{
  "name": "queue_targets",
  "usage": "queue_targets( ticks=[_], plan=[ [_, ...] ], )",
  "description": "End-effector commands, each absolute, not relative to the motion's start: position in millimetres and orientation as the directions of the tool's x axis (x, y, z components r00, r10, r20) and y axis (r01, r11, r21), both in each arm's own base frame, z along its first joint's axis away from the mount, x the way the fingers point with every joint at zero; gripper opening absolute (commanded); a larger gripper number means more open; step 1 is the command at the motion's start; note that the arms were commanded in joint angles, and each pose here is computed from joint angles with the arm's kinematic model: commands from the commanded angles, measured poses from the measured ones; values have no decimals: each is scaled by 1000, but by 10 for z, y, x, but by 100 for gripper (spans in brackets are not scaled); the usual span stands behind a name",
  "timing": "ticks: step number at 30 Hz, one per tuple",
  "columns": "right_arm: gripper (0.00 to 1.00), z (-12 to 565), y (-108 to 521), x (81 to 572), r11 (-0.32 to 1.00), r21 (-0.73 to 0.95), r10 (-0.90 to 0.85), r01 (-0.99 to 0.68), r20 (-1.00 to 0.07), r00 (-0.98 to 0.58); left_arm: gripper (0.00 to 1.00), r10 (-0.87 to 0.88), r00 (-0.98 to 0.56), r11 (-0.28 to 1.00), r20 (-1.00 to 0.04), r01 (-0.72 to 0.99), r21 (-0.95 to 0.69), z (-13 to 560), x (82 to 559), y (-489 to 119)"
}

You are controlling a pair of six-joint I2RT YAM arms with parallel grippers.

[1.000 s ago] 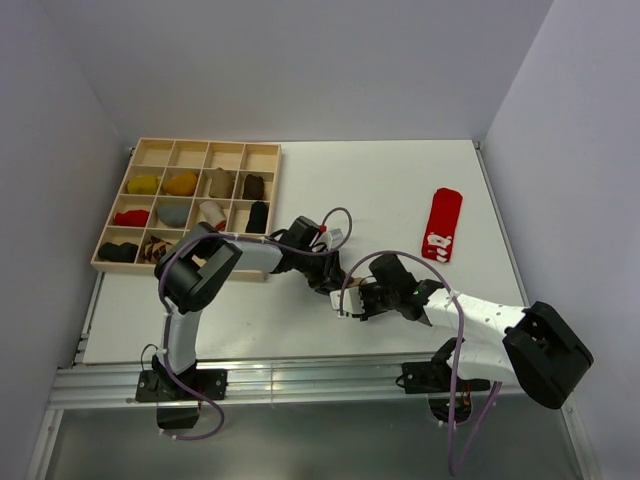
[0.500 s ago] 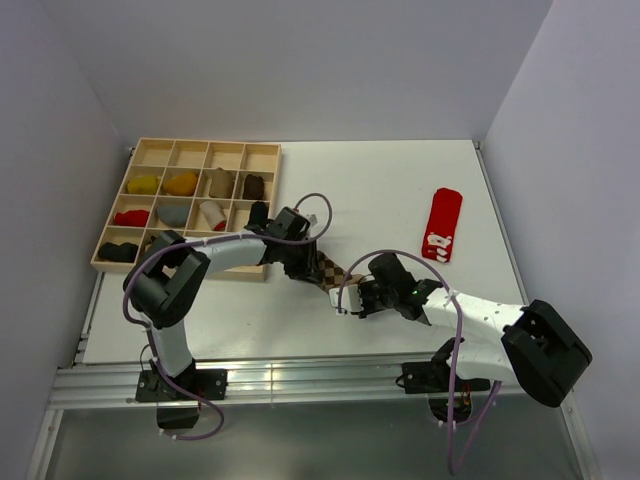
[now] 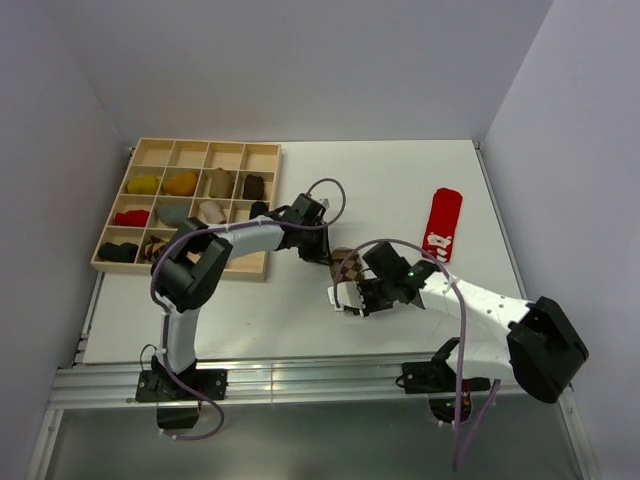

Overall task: Roll the socks
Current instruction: Roll the sock at the center of the board.

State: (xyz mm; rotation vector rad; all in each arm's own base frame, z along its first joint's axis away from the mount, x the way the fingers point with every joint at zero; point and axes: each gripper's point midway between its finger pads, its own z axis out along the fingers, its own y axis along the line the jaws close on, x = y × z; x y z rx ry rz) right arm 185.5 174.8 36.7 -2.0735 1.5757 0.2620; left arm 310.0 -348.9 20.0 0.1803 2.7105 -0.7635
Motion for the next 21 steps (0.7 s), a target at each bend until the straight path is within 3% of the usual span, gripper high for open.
queue_targets(
  ticks=[1, 11, 14, 18, 21],
  plan=[
    [31, 319, 1689, 1565, -245, -61, -871, -968, -425, 247, 20, 86, -953, 882, -289, 208, -424, -204, 3075, -3394],
    [29, 4, 1713, 1543, -94, 341, -936, -935, -350, -33, 16, 54, -961, 846, -270, 188, -500, -200, 3074, -3553],
    [29, 24, 1679, 1554, -38, 488, -938, -872, -318, -138, 21, 17, -953, 834, -303, 181, -521, -57, 3137, -3548],
    [28, 134, 1616, 1630, 46, 661, -917, -749, -270, -294, 38, -33, -920, 807, -391, 206, -553, 289, 3228, -3546],
    [28, 151, 1589, 1749, 96, 711, -893, -697, -247, -375, 43, -81, -898, 782, -433, 213, -586, 437, 3258, -3484]
  ],
)
